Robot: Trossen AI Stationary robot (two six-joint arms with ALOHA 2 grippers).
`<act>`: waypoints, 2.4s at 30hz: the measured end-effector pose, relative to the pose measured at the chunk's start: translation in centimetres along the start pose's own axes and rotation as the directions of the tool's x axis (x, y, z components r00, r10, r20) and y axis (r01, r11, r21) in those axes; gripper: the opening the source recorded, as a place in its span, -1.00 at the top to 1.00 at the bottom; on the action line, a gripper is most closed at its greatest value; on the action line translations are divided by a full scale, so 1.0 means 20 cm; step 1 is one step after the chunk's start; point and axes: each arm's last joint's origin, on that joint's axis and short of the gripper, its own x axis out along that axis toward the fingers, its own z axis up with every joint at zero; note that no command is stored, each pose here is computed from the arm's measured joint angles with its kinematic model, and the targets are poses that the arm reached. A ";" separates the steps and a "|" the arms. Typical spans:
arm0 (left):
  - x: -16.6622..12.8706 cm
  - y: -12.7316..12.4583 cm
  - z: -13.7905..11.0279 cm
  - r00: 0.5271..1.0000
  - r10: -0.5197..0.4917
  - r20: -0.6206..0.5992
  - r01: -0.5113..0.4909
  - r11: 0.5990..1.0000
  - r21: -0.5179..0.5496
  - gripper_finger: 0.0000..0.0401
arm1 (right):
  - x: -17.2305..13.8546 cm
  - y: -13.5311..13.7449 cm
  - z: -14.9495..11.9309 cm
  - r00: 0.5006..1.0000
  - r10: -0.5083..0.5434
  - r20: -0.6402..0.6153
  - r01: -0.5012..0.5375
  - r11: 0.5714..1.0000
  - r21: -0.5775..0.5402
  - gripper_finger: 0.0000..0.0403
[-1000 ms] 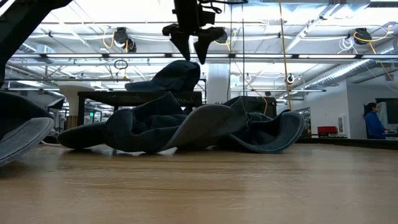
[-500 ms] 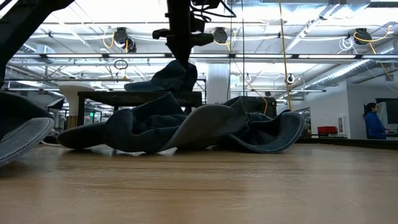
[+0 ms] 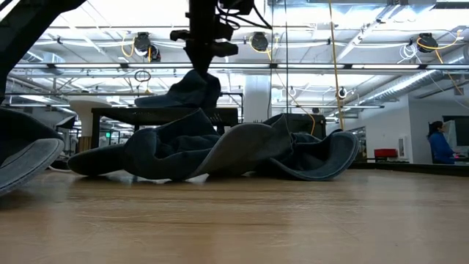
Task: Pick & Place hat
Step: Put the top right blue cap on the shelf
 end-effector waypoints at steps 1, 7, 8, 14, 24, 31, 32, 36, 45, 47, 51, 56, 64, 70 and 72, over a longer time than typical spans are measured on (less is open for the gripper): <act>0.00 0.00 0.00 1.000 0.006 0.000 -0.006 1.000 0.004 0.90 | 0.00 0.00 0.00 1.000 0.000 0.000 0.000 1.000 0.000 -0.11; 0.00 0.00 0.00 1.000 0.013 0.008 -0.013 0.997 0.071 0.96 | 0.00 0.00 0.00 1.000 0.000 0.000 0.000 1.000 0.000 -0.11; 0.00 0.00 0.00 1.000 0.013 0.008 -0.014 0.996 0.085 0.94 | 0.00 0.00 0.00 1.000 0.000 0.000 0.000 1.000 0.000 -0.11; 0.01 0.02 0.01 0.999 0.033 0.015 -0.035 0.989 0.144 0.96 | 0.00 0.00 0.00 1.000 0.000 0.000 0.000 1.000 0.000 -0.11; 0.02 0.03 0.02 0.999 0.035 0.009 -0.036 0.972 0.231 0.97 | 0.00 0.00 0.00 1.000 0.000 0.000 0.000 1.000 0.000 -0.11; 0.02 0.04 0.02 0.999 0.050 0.021 -0.054 0.967 0.250 0.97 | 0.00 0.00 0.00 1.000 0.000 0.000 0.000 1.000 0.000 -0.11; 0.01 0.04 0.02 0.999 0.048 0.023 -0.052 0.970 0.236 0.97 | 0.00 0.00 0.00 1.000 0.000 0.000 0.000 1.000 -0.001 -0.11; -0.03 0.09 0.01 1.000 0.015 0.024 -0.019 0.986 0.164 0.97 | 0.00 0.00 0.00 1.000 -0.002 0.000 0.002 1.000 -0.020 -0.11; -0.02 0.23 -0.11 0.999 0.009 -0.046 -0.003 0.991 0.136 0.98 | 0.00 0.00 0.00 1.000 -0.002 0.007 0.002 0.999 -0.033 -0.11; 0.00 0.25 -0.15 0.997 0.022 -0.071 -0.013 0.991 0.131 0.98 | 0.00 0.00 0.01 1.000 0.002 0.029 -0.001 0.999 -0.032 -0.11; 0.03 0.29 -0.18 0.995 0.038 -0.093 -0.026 0.992 0.125 0.98 | 0.00 0.01 0.04 0.996 0.014 0.090 -0.012 1.000 -0.029 -0.11; 0.05 0.31 -0.16 0.996 0.023 -0.082 -0.014 0.994 0.113 0.98 | -0.01 0.02 0.06 0.989 0.072 0.127 -0.069 0.997 -0.032 -0.11; 0.07 0.33 -0.14 0.997 0.018 -0.077 -0.008 0.993 0.119 0.96 | -0.01 0.02 0.06 0.989 0.098 0.115 -0.096 0.995 -0.023 -0.11; 0.04 0.37 -0.16 0.995 0.006 -0.095 -0.002 0.999 0.044 0.57 | 0.00 0.02 0.05 0.990 0.097 0.104 -0.095 0.995 -0.023 -0.11; 0.01 0.38 -0.17 0.995 -0.036 -0.094 0.036 0.999 0.000 0.39 | 0.00 0.02 0.05 0.990 0.097 0.104 -0.095 0.995 -0.026 -0.11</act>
